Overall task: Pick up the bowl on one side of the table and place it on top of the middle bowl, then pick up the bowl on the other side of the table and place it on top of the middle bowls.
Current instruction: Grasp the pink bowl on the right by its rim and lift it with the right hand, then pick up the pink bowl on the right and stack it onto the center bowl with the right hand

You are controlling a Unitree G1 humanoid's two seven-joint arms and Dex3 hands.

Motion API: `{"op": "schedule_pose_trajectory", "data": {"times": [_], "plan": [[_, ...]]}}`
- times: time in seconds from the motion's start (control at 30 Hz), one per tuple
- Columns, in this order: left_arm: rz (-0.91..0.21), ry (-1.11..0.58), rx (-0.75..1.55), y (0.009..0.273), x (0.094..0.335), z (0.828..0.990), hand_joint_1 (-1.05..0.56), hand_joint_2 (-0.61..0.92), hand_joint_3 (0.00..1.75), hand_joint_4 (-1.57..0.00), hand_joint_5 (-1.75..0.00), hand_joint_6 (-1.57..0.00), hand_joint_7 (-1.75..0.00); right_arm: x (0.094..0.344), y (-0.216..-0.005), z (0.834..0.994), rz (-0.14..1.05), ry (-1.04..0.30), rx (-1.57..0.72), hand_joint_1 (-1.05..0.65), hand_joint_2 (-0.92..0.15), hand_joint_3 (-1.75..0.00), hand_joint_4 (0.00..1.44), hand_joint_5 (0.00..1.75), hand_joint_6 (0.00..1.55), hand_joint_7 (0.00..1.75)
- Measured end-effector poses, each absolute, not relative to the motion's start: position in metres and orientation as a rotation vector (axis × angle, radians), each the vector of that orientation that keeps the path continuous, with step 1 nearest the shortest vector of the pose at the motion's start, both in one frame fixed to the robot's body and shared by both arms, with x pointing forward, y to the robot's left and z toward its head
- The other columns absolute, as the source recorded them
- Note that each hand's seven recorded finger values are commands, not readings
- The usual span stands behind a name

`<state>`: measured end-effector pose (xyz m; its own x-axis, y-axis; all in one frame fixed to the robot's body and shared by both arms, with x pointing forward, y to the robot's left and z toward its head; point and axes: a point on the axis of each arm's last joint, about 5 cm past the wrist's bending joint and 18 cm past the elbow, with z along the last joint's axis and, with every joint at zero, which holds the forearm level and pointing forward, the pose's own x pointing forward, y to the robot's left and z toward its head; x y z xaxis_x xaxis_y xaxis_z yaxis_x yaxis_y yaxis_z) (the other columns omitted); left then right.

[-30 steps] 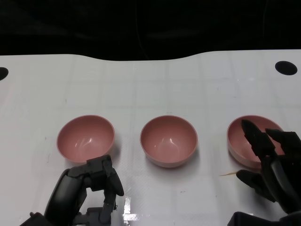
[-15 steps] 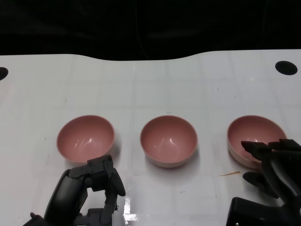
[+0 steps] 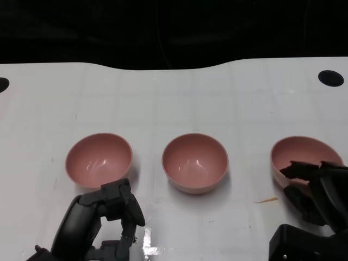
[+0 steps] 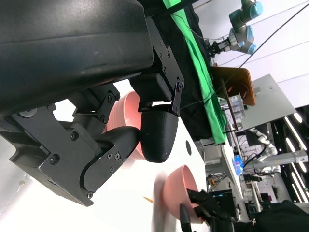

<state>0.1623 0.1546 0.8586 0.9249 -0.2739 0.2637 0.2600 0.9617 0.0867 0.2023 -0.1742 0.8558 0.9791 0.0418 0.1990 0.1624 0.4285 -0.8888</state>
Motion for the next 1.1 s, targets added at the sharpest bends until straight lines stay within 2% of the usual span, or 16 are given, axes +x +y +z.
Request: {"op": "schedule_pose_trajectory", "data": {"times": [0.33, 0.63, 0.8, 0.93, 1.1], "plan": [[-0.276, -0.279, 0.053, 0.154, 0.163, 0.859, -0.17, 0.41, 1.36, -0.87, -1.75, -0.77, -1.56, 0.203, -0.171, 0.857, -0.146, -0.349, -1.073, -0.11, -0.3, -1.41, 0.99, 1.75, 0.75, 1.74], [-0.276, -0.27, 0.053, 0.154, 0.163, 0.857, -0.18, 0.4, 1.38, -0.87, -1.75, -0.78, -1.57, 0.205, -0.165, 0.872, -0.164, -0.475, -1.019, -0.13, -0.26, -1.47, 1.0, 1.75, 0.77, 1.75], [-0.277, -0.268, 0.052, 0.154, 0.164, 0.857, -0.17, 0.39, 1.37, -0.87, -1.75, -0.78, -1.57, 0.206, -0.159, 0.882, -0.153, -0.546, -0.983, -0.14, -0.26, -1.49, 1.0, 1.75, 0.79, 1.75], [-0.277, -0.266, 0.051, 0.154, 0.164, 0.856, -0.17, 0.39, 1.37, -0.87, -1.75, -0.78, -1.56, 0.208, -0.154, 0.886, -0.123, -0.58, -0.965, -0.13, -0.25, -1.5, 0.99, 1.75, 0.8, 1.68], [-0.278, -0.264, 0.047, 0.153, 0.164, 0.856, -0.17, 0.4, 1.37, -0.86, -1.75, -0.78, -1.54, 0.217, -0.141, 0.895, -0.083, -0.656, -0.925, -0.14, -0.18, -1.57, 1.03, 1.75, 0.83, 1.64]]}}
